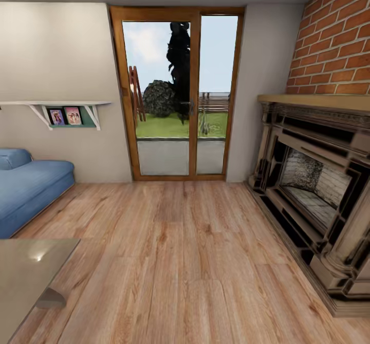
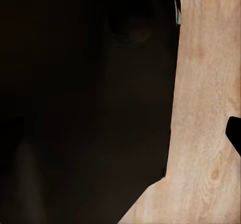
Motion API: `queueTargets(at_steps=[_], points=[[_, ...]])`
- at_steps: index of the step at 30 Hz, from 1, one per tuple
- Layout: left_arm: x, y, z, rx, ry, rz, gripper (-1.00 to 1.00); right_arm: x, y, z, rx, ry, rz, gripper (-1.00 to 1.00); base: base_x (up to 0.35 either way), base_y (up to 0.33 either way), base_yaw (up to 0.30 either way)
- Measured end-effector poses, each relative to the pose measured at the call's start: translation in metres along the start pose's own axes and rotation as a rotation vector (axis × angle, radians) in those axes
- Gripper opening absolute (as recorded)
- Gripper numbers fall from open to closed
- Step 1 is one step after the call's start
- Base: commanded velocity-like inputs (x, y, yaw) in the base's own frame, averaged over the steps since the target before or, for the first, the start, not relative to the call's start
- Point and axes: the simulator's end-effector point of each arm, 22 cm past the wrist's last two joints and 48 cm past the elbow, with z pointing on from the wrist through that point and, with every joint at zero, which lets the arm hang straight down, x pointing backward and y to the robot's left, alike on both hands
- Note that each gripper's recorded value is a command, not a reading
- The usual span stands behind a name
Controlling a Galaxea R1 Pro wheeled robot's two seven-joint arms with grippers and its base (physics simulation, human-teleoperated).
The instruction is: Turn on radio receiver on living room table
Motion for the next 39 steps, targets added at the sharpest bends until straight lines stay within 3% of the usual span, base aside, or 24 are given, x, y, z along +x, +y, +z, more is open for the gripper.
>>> queueTargets(at_steps=[11, 15, 20, 32, 33, 34, 35, 36, 38, 39], points=[[0.029, -0.049, -0.002, 0.063, 0.032, -0.002, 1.0, -0.042, 0.047, -0.003, -0.056, -0.057, 0.004, 1.0, 0.0, 0.0, 0.0], [0.029, -0.067, -0.003, 0.087, 0.032, -0.004, 1.0, -0.049, 0.049, -0.003, -0.058, -0.072, 0.004, 1.0, 0.0, 0.0, 0.0], [0.024, -0.082, -0.005, 0.107, 0.013, -0.012, 1.0, -0.07, 0.029, -0.004, -0.028, -0.131, 0.002, 1.0, 0.0, 0.0, 0.0], [-0.019, -0.076, -0.005, 0.098, -0.114, -0.002, 1.0, -0.121, -0.025, -0.012, 0.041, -0.254, 0.009, 1.0, 0.0, 0.0, 0.0], [-0.08, -0.076, -0.018, 0.097, -0.35, -0.014, 1.0, -0.151, -0.056, -0.021, 0.082, -0.317, 0.007, 1.0, 0.0, 0.0, 0.0], [-0.147, -0.073, -0.036, 0.092, -0.489, -0.021, 1.0, -0.216, -0.08, -0.045, 0.113, -0.453, 0.001, 1.0, 0.0, 0.0, 0.0], [-0.221, -0.068, -0.068, 0.087, -0.654, -0.028, 1.0, -0.302, -0.093, -0.094, 0.134, -0.652, -0.012, 1.0, 0.0, 0.0, 0.0], [-0.231, -0.065, -0.074, 0.084, -0.678, -0.03, 1.0, -0.321, -0.109, -0.109, 0.156, -0.698, -0.019, 1.0, 0.0, 0.0, 0.0], [-0.249, -0.049, -0.084, 0.064, -0.718, -0.03, 1.0, -0.327, -0.143, -0.119, 0.201, -0.711, -0.032, 1.0, 0.0, 0.0, 0.0], [-0.253, -0.046, -0.086, 0.06, -0.726, -0.03, 1.0, -0.327, -0.147, -0.121, 0.207, -0.712, -0.035, 1.0, 0.0, 0.0, 0.0]])
